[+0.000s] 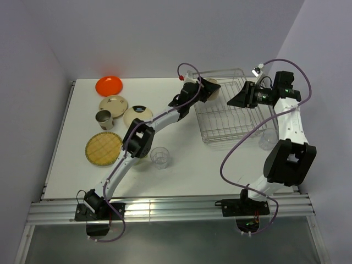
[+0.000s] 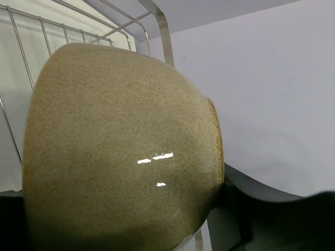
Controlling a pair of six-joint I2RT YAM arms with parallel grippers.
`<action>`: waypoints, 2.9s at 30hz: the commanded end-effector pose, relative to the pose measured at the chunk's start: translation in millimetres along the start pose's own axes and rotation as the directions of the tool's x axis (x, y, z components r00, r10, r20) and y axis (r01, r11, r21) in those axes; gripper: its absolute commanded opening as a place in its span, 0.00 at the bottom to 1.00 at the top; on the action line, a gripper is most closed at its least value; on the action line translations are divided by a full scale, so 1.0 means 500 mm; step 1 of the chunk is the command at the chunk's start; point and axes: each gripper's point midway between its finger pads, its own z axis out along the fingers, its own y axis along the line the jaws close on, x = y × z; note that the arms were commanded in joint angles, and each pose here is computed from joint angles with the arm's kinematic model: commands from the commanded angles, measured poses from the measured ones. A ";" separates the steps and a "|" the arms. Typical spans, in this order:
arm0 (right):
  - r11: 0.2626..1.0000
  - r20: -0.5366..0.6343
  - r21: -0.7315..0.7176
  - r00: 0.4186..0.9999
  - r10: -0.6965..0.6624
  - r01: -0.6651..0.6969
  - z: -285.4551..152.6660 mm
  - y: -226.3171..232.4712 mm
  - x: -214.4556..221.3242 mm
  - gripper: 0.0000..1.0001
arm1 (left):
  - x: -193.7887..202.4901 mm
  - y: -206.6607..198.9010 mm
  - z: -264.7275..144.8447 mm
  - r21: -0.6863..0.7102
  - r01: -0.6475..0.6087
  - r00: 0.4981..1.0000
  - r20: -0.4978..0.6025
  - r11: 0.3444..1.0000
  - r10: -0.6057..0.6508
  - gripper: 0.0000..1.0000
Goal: Load the mixed dishes into the dish rack
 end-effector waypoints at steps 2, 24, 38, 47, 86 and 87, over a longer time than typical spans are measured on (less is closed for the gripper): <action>0.998 0.065 -0.026 0.996 -0.063 0.065 -0.020 0.035 -0.026 0.62 | -0.033 -0.107 0.004 0.123 -0.019 0.996 0.087 0.992 0.008 0.61; 0.998 0.069 -0.040 0.997 -0.038 0.040 -0.011 0.026 -0.016 0.63 | -0.065 -0.089 -0.003 -0.003 -0.181 0.956 0.235 0.983 0.177 0.62; 0.974 0.038 0.188 0.990 -0.138 0.129 -0.016 -0.065 -0.027 0.63 | -0.101 -0.053 -0.026 -0.086 -0.250 0.945 0.194 0.964 0.262 0.60; 0.811 0.043 0.552 0.965 -0.258 0.192 -0.049 -0.203 -0.124 0.63 | -0.125 -0.047 -0.047 -0.075 -0.276 0.943 0.173 0.958 0.285 0.60; 0.734 -0.274 0.614 0.951 -0.147 0.290 0.148 -0.425 -0.041 0.03 | -0.118 -0.103 -0.045 0.102 -0.244 0.962 0.150 0.965 0.227 0.57; 0.739 -0.268 0.613 0.954 -0.137 0.279 0.149 -0.423 -0.036 0.03 | -0.115 -0.103 -0.043 0.111 -0.240 0.963 0.149 0.964 0.223 0.57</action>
